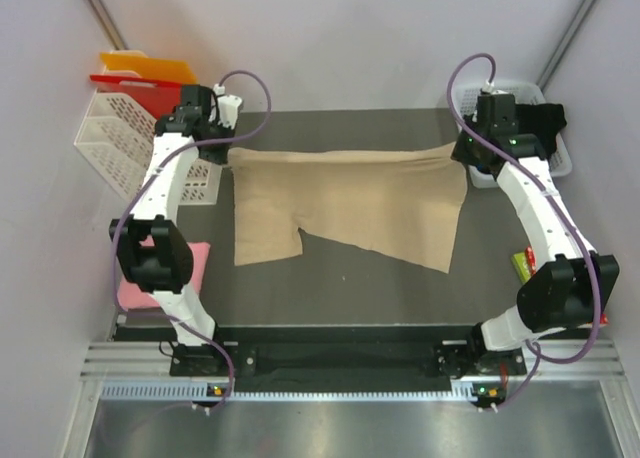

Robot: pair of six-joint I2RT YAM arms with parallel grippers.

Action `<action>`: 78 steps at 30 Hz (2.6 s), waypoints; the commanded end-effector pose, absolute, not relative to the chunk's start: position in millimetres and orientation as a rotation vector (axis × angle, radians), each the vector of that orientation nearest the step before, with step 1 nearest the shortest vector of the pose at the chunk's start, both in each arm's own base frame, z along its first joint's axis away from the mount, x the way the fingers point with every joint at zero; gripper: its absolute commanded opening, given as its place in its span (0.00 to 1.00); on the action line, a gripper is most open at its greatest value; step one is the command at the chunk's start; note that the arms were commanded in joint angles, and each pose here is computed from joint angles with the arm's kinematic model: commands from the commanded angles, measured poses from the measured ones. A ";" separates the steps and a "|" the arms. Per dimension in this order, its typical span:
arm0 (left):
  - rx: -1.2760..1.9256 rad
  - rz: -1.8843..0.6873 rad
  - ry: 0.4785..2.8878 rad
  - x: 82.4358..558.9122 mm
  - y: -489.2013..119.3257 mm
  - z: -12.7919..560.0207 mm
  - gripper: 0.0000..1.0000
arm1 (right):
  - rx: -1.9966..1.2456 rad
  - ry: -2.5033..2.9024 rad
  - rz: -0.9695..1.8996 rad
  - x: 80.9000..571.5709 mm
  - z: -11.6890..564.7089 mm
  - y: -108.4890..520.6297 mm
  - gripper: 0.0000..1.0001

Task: Fold and stack the t-shirts
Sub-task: Flatten the tshirt out

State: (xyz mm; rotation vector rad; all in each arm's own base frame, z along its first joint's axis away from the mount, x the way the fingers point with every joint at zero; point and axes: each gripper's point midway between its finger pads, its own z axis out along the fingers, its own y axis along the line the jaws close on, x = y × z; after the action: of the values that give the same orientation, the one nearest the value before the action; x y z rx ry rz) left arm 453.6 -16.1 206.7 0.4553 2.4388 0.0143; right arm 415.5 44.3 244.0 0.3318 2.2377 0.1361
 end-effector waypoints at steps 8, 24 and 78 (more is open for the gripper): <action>0.553 -0.001 2.685 369.4 -14.2 124.7 0.00 | 0.344 2.338 0.095 383.7 197.5 35.6 0.00; 0.700 -0.174 2.899 286.0 -21.9 98.0 0.71 | 0.265 2.757 0.100 312.3 104.2 48.7 0.00; 0.616 -0.465 2.519 532.6 -169.2 68.5 0.42 | 0.290 2.775 0.101 308.1 97.6 68.4 0.00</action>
State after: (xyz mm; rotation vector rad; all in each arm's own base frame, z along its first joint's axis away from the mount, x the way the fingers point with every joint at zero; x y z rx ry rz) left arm 524.1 -160.9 52.3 0.5974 2.5804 -0.4191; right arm 292.1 63.0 86.2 0.2850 2.8214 0.0998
